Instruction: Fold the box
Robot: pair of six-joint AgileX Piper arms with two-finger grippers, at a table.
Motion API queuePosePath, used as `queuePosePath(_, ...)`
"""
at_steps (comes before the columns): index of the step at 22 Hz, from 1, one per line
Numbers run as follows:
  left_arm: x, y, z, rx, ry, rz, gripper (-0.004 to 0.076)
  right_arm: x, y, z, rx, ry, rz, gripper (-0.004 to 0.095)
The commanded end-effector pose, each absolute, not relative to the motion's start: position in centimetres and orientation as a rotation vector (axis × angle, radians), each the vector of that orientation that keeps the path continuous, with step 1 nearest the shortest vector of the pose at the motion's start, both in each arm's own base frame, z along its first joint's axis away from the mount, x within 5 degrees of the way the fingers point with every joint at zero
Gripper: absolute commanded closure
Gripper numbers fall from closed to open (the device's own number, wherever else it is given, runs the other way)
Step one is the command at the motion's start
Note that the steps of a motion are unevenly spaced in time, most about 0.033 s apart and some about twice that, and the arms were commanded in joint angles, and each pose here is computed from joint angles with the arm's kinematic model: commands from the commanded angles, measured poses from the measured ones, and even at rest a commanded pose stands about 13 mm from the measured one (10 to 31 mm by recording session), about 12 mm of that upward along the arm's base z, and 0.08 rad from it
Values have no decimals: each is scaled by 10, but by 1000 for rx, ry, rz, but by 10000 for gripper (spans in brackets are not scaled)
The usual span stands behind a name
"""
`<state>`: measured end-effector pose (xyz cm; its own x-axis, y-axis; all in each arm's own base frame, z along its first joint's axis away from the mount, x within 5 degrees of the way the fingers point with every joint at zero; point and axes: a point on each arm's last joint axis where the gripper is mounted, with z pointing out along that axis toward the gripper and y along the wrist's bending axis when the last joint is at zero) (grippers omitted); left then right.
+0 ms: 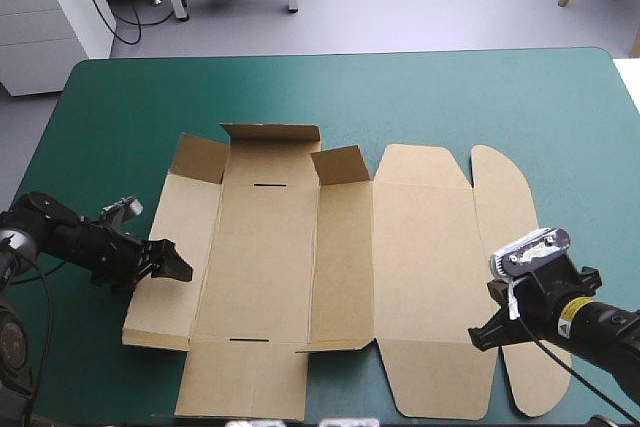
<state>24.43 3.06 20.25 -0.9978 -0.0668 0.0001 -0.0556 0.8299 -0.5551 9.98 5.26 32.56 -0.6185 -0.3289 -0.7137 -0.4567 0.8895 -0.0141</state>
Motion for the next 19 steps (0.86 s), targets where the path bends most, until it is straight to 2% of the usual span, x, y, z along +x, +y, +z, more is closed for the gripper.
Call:
queuePosePath(1, 238, 2, 211, 42, 3022, -1070, 180, 103, 53, 338, -549, 2200, 212, 927)
queuePosePath(6, 240, -5, 213, 94, 2974, -1115, 180, 103, 53, 338, -549, 2200, 212, 927)
queuePosePath(11, 244, -6, 215, 33, 2933, -1142, 204, 103, 53, 338, -549, 2200, 212, 927)
queuePosePath(14, 246, -5, 214, -2, 2925, -1111, 339, 103, 53, 338, -549, 2200, 212, 927)
queuePosePath(19, 251, -3, 213, -29, 2900, -1063, 661, 103, 53, 338, -549, 2200, 212, 927)
